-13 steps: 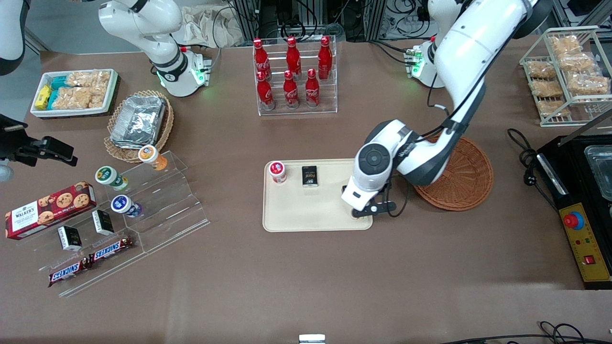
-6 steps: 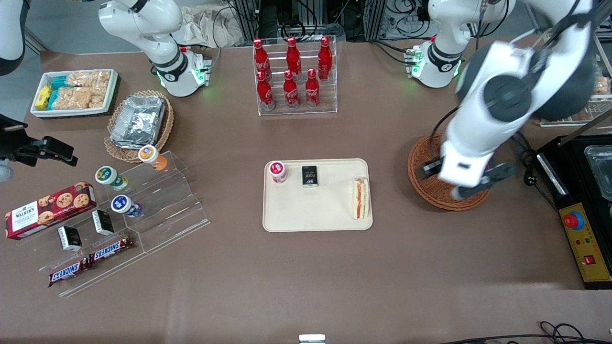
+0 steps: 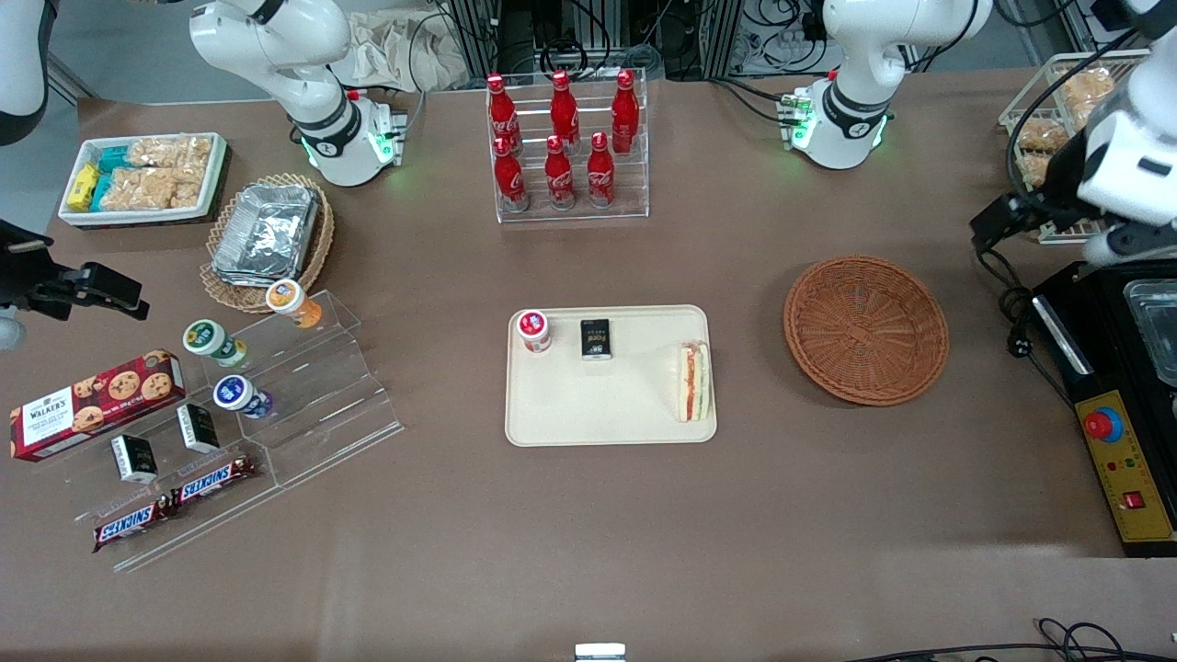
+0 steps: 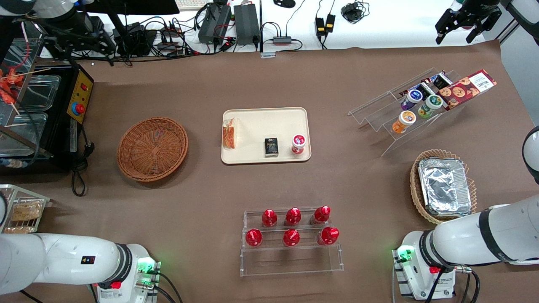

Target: Place sandwich from basket to tray

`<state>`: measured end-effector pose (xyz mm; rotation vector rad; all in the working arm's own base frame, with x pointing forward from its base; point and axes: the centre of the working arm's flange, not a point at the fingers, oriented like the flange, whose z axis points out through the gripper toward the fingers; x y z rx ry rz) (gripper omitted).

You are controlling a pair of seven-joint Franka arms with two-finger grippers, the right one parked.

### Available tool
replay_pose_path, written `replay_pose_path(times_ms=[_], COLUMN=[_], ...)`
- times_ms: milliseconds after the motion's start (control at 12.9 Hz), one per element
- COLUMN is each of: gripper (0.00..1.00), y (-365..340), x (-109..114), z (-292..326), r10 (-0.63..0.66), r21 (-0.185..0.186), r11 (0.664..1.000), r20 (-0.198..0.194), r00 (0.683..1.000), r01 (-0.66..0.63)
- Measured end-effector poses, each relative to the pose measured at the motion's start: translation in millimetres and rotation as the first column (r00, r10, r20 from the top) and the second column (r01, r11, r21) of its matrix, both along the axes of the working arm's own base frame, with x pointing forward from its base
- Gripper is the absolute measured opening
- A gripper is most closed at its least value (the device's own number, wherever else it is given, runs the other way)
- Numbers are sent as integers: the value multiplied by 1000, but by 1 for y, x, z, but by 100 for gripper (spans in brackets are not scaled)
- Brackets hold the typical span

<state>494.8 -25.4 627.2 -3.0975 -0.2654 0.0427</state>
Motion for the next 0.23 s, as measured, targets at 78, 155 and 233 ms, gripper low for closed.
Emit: replay_pose_path(times_ms=[78,155,233], gripper=[100,100,100], y=[7,10,8], x=[-9,-13,-15], z=[1,2,3], r10=[-33,-57,-90], r21=[-5,-7,-9], r11=[999,998,996], r20=[-8,-16,-26], r00=[999,998,996], r01=[33,57,90])
